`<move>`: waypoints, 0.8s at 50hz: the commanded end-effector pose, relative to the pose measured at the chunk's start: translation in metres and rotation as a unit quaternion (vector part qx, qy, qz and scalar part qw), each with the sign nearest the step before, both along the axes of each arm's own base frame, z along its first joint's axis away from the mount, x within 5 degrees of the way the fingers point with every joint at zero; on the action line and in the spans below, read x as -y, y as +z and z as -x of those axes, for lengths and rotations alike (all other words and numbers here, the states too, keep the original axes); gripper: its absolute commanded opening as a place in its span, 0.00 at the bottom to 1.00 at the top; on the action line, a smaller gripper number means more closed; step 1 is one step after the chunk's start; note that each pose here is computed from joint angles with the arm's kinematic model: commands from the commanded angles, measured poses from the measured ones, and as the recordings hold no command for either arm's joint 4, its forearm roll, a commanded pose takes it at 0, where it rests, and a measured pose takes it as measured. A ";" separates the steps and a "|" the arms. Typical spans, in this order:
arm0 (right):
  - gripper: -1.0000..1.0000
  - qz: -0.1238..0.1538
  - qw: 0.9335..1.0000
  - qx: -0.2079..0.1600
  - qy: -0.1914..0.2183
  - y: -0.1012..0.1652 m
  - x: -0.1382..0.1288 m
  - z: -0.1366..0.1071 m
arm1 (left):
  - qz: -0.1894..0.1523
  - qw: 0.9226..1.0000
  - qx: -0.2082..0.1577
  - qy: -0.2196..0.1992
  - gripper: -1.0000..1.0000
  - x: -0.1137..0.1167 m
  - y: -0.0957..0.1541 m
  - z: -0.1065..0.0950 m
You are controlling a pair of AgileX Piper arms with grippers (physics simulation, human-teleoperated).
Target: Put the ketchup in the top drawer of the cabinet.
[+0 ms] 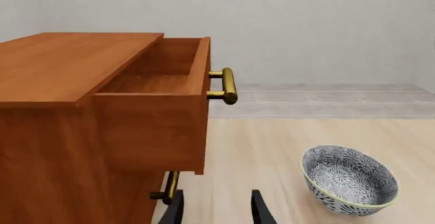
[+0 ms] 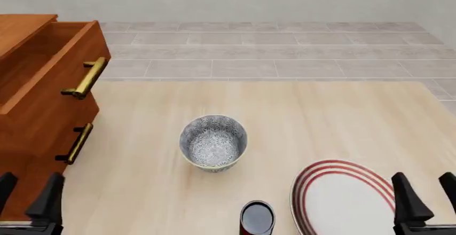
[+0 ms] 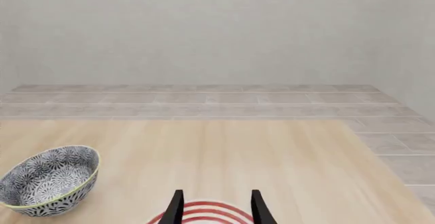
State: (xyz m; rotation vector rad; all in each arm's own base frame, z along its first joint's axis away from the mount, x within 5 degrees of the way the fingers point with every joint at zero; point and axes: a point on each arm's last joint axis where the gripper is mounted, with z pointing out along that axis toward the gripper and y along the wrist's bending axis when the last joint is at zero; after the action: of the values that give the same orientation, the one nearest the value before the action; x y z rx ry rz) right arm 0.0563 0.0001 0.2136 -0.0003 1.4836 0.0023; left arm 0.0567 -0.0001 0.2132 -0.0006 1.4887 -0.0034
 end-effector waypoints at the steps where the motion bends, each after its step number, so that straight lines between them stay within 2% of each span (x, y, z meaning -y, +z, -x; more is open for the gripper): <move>1: 1.00 -0.001 1.000 0.004 0.001 0.003 0.000 0.000 | 0.004 1.000 -0.013 -0.009 1.00 0.001 0.001 -0.002; 5: 1.00 -0.002 1.000 0.002 0.003 0.003 0.000 -0.002 | 0.007 1.000 -0.020 -0.013 1.00 0.001 0.002 -0.004; 6: 1.00 -0.005 1.000 0.003 0.004 0.003 0.000 -0.002 | -0.001 1.000 -0.018 -0.013 1.00 0.002 0.002 -0.003; 8: 1.00 -0.022 1.000 0.007 0.009 0.004 -0.001 0.000 | 0.001 1.000 -0.021 -0.012 1.00 0.001 0.001 -0.004; 10: 1.00 -0.015 1.000 0.006 0.011 0.004 -0.001 0.000 | 0.012 1.000 -0.026 -0.012 1.00 0.001 0.002 -0.005; 18: 1.00 -0.008 1.000 0.006 0.013 0.003 -0.001 -0.001 | 0.009 0.999 -0.027 -0.023 1.00 0.003 0.008 -0.002; 20: 1.00 -0.008 1.000 0.006 0.012 0.003 -0.001 -0.001 | -0.002 0.999 -0.026 -0.032 1.00 0.004 0.012 0.001; 22: 1.00 -0.005 1.000 0.005 0.009 0.002 -0.001 -0.001 | 0.017 0.998 -0.036 -0.053 1.00 0.006 0.018 0.003; 26: 1.00 -0.004 1.000 0.004 0.004 0.001 0.000 -0.001 | 0.018 0.994 -0.047 -0.101 1.00 0.009 0.036 0.011; 27: 1.00 -0.004 1.000 0.003 0.002 0.001 0.000 -0.001 | 0.018 0.994 -0.047 -0.101 1.00 0.009 0.037 0.011; 29: 1.00 -0.004 1.000 0.005 0.001 0.001 0.000 -0.001 | 0.019 0.990 -0.052 -0.131 1.00 0.010 0.056 0.020; 30: 1.00 -0.004 1.000 0.005 0.001 0.001 0.000 -0.001 | 0.019 0.990 -0.052 -0.131 1.00 0.010 0.057 0.020; 34: 1.00 -0.004 1.000 0.003 0.000 0.001 0.000 -0.001 | 0.006 0.982 -0.067 -0.178 1.00 0.012 0.067 0.024; 36: 1.00 -0.005 1.000 0.002 0.001 0.001 0.000 -0.001 | 0.016 0.974 -0.087 -0.209 1.00 0.016 0.066 0.021; 39: 1.00 -0.002 1.000 0.002 0.001 0.001 0.000 -0.001 | 0.001 0.972 -0.090 -0.219 1.00 0.018 0.064 0.019; 40: 1.00 -0.002 1.000 0.002 0.001 0.001 0.000 -0.001 | 0.007 0.970 -0.096 -0.224 1.00 0.019 0.062 0.017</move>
State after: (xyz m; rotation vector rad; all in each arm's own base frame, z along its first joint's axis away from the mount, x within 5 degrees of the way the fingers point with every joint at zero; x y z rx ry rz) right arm 0.0572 0.0004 0.2147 0.0031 1.4769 0.0136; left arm 0.0425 -0.0134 0.2642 0.2090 1.6055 -0.2723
